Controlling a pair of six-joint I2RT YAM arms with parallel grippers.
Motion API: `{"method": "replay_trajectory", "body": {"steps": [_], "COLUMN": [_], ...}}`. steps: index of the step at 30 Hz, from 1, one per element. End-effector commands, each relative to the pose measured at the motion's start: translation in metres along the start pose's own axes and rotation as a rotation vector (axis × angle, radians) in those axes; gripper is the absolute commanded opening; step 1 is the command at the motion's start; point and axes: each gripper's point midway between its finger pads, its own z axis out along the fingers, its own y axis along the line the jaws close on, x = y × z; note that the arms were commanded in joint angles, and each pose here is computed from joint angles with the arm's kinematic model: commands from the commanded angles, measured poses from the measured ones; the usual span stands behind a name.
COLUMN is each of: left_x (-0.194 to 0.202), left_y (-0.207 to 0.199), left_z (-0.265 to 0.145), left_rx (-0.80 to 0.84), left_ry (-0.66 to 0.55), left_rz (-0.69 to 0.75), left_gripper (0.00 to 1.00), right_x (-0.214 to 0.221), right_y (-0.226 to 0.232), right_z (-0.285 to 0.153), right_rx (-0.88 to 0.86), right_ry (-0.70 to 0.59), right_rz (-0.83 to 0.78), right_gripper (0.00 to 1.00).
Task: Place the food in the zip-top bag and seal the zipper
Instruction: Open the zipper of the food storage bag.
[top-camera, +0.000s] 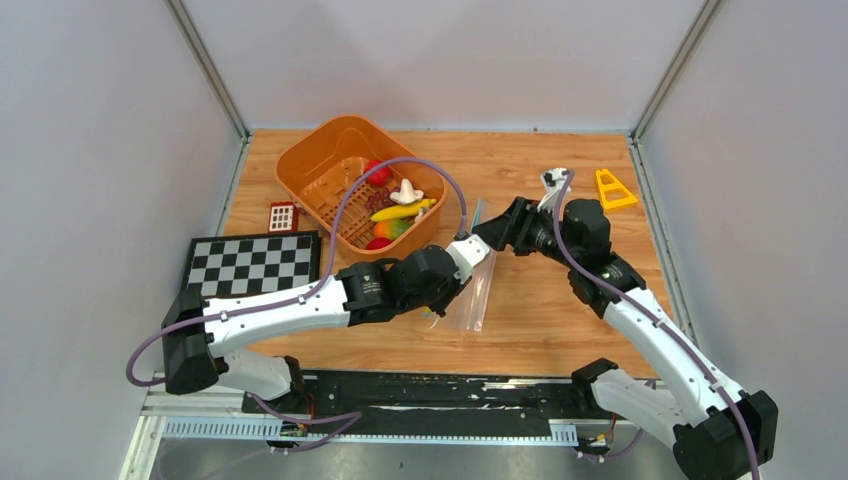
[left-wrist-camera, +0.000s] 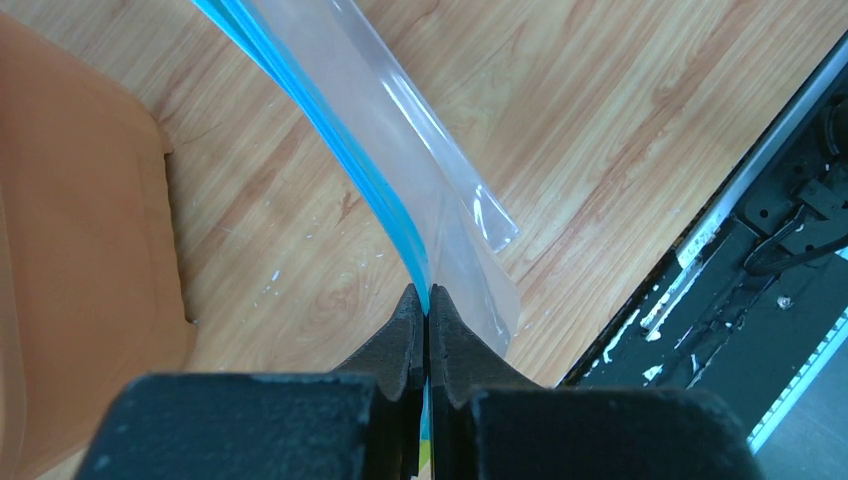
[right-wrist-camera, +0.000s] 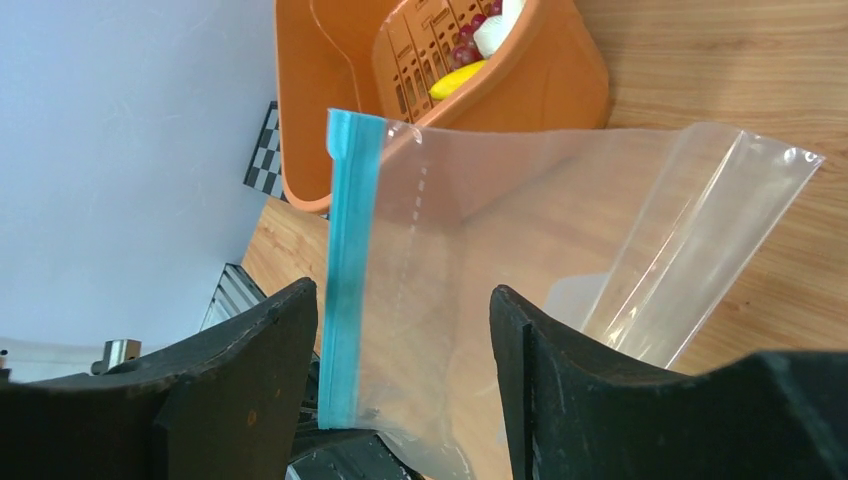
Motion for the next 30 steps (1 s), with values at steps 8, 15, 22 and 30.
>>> {"method": "replay_trajectory", "body": {"steps": [8,15,22,30], "left_x": [-0.021,-0.021,-0.020,-0.019], "left_y": [-0.003,-0.003,-0.001,0.001], "left_z": [-0.002,-0.001,-0.001,0.001], "left_rx": [0.002,-0.001,-0.016,-0.028], "left_ry": [-0.036,-0.036,-0.036,-0.033], "left_rz": [0.023,0.028,0.028,0.026], "left_gripper": [0.00,0.00,0.00,0.00], "right_x": [-0.028,-0.020,-0.019,-0.012], "right_y": [0.024,0.014,0.005,0.002], "right_z": [0.000,0.006,0.002,-0.002], "right_rx": [-0.064,-0.023,0.022,0.028], "right_ry": [-0.088,-0.065,-0.067,-0.064], "right_rz": [-0.030,-0.035,-0.055,-0.051], "right_gripper": [0.60,0.46,0.33,0.23]}}
